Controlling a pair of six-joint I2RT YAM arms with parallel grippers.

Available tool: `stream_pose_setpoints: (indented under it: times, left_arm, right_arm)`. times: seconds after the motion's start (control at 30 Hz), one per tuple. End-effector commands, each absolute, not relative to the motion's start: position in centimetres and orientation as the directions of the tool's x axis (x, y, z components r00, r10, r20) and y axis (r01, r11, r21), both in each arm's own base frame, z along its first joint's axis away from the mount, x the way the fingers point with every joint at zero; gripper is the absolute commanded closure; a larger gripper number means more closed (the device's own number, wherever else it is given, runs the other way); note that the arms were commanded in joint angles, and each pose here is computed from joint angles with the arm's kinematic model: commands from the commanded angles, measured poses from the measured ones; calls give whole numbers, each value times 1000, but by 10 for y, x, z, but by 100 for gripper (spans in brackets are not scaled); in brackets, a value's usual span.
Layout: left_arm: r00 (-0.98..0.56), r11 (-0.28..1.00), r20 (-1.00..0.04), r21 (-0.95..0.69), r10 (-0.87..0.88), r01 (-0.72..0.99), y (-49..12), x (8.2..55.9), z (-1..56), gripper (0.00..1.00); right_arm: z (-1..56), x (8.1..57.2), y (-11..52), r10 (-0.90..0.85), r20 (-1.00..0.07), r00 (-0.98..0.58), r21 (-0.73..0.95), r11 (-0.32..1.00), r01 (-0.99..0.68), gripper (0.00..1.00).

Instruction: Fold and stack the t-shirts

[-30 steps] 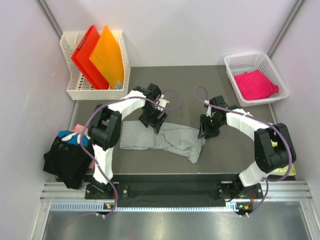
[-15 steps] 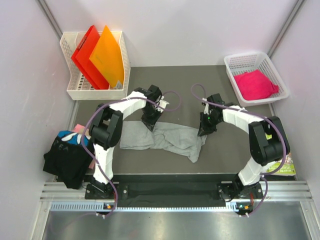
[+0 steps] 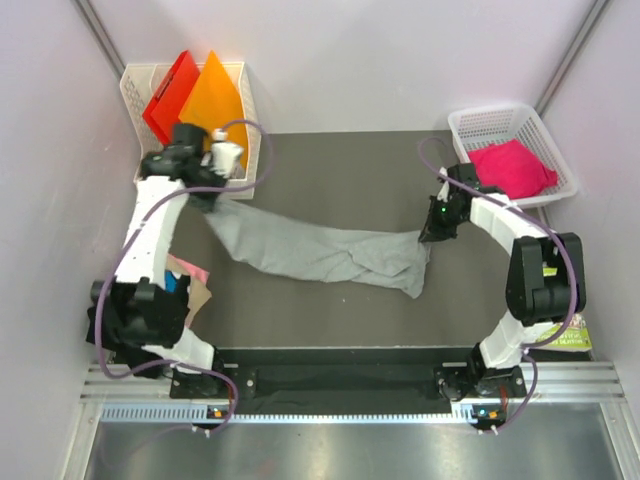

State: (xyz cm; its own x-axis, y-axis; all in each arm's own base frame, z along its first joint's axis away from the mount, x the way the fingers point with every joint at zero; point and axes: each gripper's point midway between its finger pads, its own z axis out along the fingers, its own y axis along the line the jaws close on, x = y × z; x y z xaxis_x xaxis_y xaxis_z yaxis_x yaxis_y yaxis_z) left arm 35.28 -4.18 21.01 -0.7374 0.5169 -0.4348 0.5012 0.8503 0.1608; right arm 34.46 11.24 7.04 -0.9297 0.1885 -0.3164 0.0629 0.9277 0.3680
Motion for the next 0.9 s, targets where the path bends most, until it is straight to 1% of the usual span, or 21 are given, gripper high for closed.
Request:
stream_pose_setpoints:
  times: [0.0, 0.03, 0.07, 0.1, 0.17, 0.2, 0.23, 0.3, 0.4, 0.5, 0.6, 0.63, 0.67, 0.7, 0.73, 0.77, 0.8, 0.83, 0.87]
  left_arm:
    - [-763, 821, -307, 266, 568, 505, 30, 315, 207, 100]
    - [-770, 829, -315, 288, 555, 479, 47, 310, 211, 100]
    - [-777, 829, -299, 282, 554, 482, 49, 303, 202, 100]
    - [-775, 830, -309, 293, 552, 474, 52, 304, 199, 100]
    - [-783, 834, -295, 273, 547, 479, 51, 293, 184, 100]
    - [-783, 840, -308, 247, 541, 484, 46, 293, 178, 100]
    - [-797, 849, -293, 212, 528, 484, 43, 287, 167, 98]
    - [-802, 855, -299, 139, 517, 499, 31, 286, 154, 95]
    - [-824, 871, -289, 90, 487, 483, 25, 291, 141, 92]
    - [-828, 878, -305, 63, 470, 475, 20, 300, 144, 92]
    - [-820, 873, -319, 56, 475, 484, 17, 299, 154, 91]
    - [-819, 870, -315, 53, 480, 490, 17, 296, 153, 89]
    - [-820, 868, -306, 41, 483, 496, 16, 290, 152, 80]
    - [-813, 861, -308, 44, 495, 507, 16, 285, 154, 70]
    - [-819, 858, -285, 27, 498, 513, 15, 275, 147, 61]
    - [-821, 858, -276, 30, 500, 513, 16, 272, 145, 55]
    - [-818, 857, -281, 36, 503, 515, 16, 269, 145, 50]
    - [-820, 856, -270, 34, 504, 515, 17, 264, 139, 49]
    - [-821, 858, -270, 43, 504, 512, 18, 264, 139, 48]
  right_arm:
    - [102, 358, 91, 246, -392, -886, 359, 928, 99, 100]
    - [104, 357, 90, 249, -395, -884, 359, 928, 101, 100]
    - [111, 356, 90, 253, -409, -877, 363, 927, 98, 100]
    - [115, 354, 90, 259, -413, -873, 366, 925, 101, 100]
    - [124, 348, 89, 266, -426, -865, 368, 924, 103, 100]
    - [126, 345, 88, 266, -428, -864, 366, 925, 103, 100]
    - [126, 340, 85, 264, -424, -866, 350, 930, 113, 100]
    - [131, 333, 80, 263, -435, -861, 333, 936, 118, 100]
    - [136, 321, 72, 263, -440, -859, 296, 945, 138, 100]
    - [147, 303, 74, 257, -435, -863, 296, 946, 133, 100]
    - [145, 269, 79, 221, -395, -892, 266, 956, 119, 100]
    - [141, 254, 80, 215, -365, -906, 260, 958, 123, 100]
    - [135, 234, 82, 228, -342, -912, 268, 954, 138, 99]
    - [131, 219, 91, 207, -315, -926, 284, 952, 116, 94]
    - [124, 200, 93, 203, -269, -941, 287, 950, 123, 91]
    - [110, 176, 96, 210, -216, -954, 297, 945, 141, 87]
    - [104, 161, 103, 186, -184, -965, 307, 944, 124, 70]
    - [99, 147, 108, 188, -138, -973, 322, 937, 135, 64]
    - [89, 134, 107, 183, -101, -978, 315, 938, 143, 59]
